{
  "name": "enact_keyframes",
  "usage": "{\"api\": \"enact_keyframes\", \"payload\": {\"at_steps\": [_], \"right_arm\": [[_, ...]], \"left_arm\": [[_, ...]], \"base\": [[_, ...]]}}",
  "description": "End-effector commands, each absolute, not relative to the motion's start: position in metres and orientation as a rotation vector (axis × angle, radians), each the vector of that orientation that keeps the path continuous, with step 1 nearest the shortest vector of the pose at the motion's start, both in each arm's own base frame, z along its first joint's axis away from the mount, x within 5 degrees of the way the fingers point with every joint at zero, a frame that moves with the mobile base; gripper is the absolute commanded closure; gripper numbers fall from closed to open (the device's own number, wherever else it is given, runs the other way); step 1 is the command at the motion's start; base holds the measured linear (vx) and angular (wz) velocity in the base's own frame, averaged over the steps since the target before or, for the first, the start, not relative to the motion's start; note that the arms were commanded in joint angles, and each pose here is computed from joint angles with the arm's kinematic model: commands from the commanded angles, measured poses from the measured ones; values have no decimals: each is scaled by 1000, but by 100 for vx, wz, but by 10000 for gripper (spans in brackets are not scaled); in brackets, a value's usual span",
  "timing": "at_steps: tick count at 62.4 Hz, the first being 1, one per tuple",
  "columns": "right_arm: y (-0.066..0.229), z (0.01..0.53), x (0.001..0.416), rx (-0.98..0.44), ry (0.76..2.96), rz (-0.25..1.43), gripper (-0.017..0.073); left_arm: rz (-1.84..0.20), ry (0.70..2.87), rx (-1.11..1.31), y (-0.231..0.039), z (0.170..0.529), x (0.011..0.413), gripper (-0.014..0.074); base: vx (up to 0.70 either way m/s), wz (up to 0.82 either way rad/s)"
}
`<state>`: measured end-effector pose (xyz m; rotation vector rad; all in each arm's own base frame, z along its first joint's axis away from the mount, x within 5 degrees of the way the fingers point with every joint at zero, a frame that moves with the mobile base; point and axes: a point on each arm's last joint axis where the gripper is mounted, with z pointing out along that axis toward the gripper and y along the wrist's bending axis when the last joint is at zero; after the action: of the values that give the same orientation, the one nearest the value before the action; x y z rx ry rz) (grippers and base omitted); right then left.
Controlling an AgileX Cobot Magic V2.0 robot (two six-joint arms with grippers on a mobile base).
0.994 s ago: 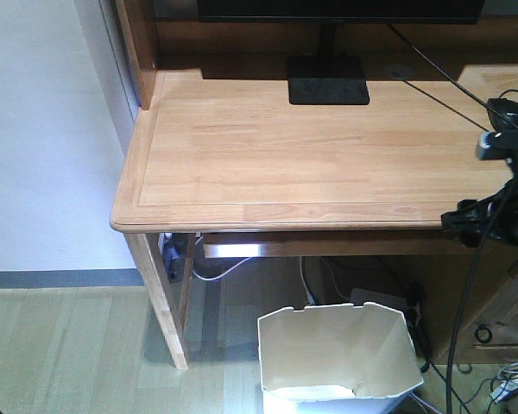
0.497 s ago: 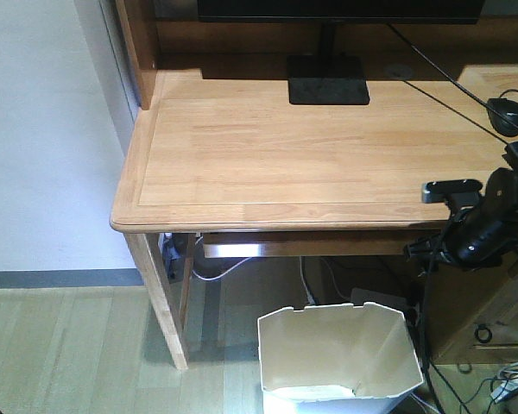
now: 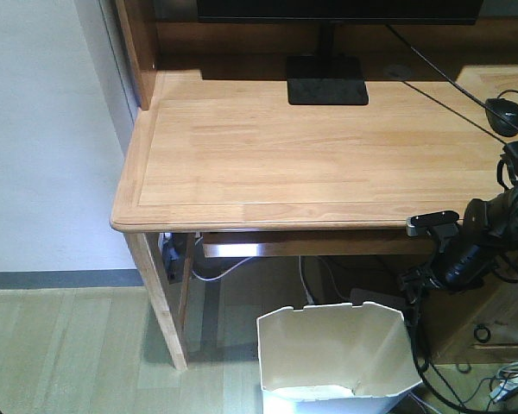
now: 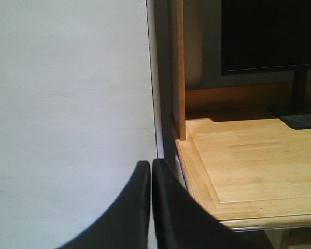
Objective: Move trash bin to bedside with robot
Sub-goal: 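Lower the right gripper under the desk edge toward the white bin rim, then close the right gripper on the rim of the white bin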
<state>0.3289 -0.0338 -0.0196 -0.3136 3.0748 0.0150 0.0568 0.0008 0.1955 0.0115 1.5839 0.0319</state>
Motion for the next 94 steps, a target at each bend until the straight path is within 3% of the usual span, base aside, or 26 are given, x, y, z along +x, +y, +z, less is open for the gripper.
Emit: {"api": "enact_keyframes", "payload": {"at_steps": [1, 12, 28, 41, 70, 94], "right_arm": [[-49, -41, 332, -131, 3064, 20, 30], [-48, -44, 329, -127, 3052, 18, 36], [-46, -8, 295, -68, 2810, -121, 90], [-36, -8, 283, -153, 2821, -108, 112], [-31, -80, 275, -164, 3009, -19, 112], [-37, -142, 303, -118, 3107, -7, 112]], "left_arm": [[8, 1508, 0, 0, 199, 56, 600], [8, 1508, 0, 0, 199, 56, 600], [8, 1508, 0, 0, 199, 56, 600], [7, 1507, 0, 0, 199, 56, 600], [7, 1507, 0, 0, 199, 56, 600], [7, 1507, 0, 0, 199, 56, 600]], "base": [[0, -1], [-1, -3], [-1, -3], [0, 0], [0, 0], [0, 0]]}}
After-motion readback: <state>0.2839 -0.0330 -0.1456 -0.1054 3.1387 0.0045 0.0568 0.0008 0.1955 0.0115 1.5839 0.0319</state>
